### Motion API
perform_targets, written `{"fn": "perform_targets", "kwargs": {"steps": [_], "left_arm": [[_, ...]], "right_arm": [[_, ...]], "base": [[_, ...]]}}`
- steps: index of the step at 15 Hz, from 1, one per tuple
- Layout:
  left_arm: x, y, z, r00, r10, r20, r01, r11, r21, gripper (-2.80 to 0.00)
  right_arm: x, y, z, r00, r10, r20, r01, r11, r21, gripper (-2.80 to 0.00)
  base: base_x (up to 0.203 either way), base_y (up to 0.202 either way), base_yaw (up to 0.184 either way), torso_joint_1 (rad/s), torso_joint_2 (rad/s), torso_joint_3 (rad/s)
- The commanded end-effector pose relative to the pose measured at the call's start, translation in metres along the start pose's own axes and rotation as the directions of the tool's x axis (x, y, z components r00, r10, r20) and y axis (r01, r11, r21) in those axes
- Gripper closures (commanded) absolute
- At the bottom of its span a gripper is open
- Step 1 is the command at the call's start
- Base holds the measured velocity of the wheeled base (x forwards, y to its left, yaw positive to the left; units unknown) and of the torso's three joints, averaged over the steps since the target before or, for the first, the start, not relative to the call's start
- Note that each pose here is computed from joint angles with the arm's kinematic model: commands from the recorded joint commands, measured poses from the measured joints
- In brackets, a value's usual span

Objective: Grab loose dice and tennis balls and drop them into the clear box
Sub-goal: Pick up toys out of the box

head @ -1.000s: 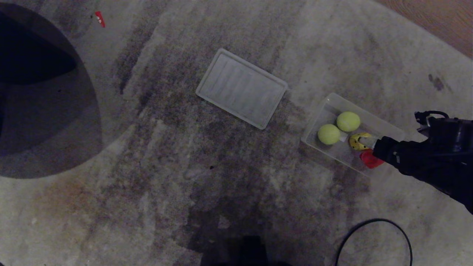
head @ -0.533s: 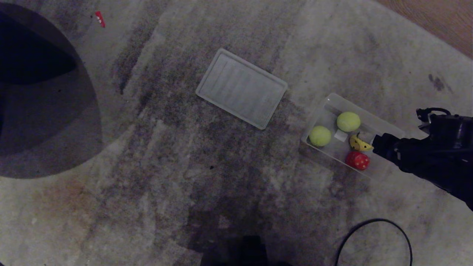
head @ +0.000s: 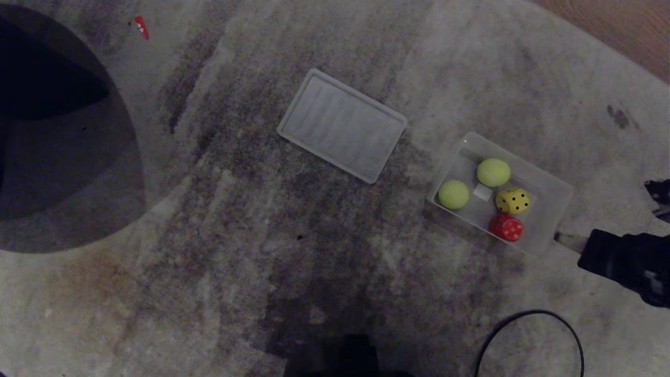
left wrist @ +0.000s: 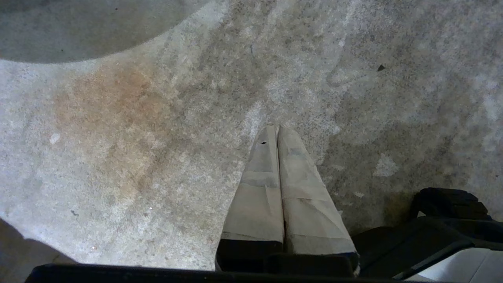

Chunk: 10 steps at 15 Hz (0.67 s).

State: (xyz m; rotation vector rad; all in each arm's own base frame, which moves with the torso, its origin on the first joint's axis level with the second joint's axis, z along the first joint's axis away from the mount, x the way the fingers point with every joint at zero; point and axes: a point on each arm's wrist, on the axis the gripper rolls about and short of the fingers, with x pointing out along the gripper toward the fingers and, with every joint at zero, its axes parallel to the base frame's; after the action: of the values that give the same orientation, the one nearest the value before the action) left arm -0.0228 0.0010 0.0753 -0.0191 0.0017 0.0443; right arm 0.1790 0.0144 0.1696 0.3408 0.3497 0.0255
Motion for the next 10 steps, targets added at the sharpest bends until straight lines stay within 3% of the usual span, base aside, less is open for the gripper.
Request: {"fn": "perform_targets", "kwargs": {"steps": [1,5,10], "left_arm": [[0.0,0.0,0.0,1.0,0.0,-0.002,0.0,1.0,-0.001,0.0],[0.0,0.0,0.0,1.0,0.001,-0.002,-0.001,1.0,-0.002,0.0],[0.0,0.0,0.0,1.0,0.002,-0.002,-0.002,1.0,-0.004,0.0]], "right_arm": [[-0.073,0.001,-0.008,0.993,0.064,0.096,-0.063,0.998,-0.017,0.0],[-0.142,-0.017,-0.049,0.994,0.02,0.106,-0.018,1.0,-0.019,0.0],[-0.174,-0.032,-0.091,0.989,0.012,0.145,-0.011,1.0,-0.007,0.0]], "base": [[0.0,0.0,0.0,0.0,0.0,0.0],[0.0,0.0,0.0,0.0,0.0,0.0],[0.0,0.0,0.0,0.0,0.0,0.0]]}}
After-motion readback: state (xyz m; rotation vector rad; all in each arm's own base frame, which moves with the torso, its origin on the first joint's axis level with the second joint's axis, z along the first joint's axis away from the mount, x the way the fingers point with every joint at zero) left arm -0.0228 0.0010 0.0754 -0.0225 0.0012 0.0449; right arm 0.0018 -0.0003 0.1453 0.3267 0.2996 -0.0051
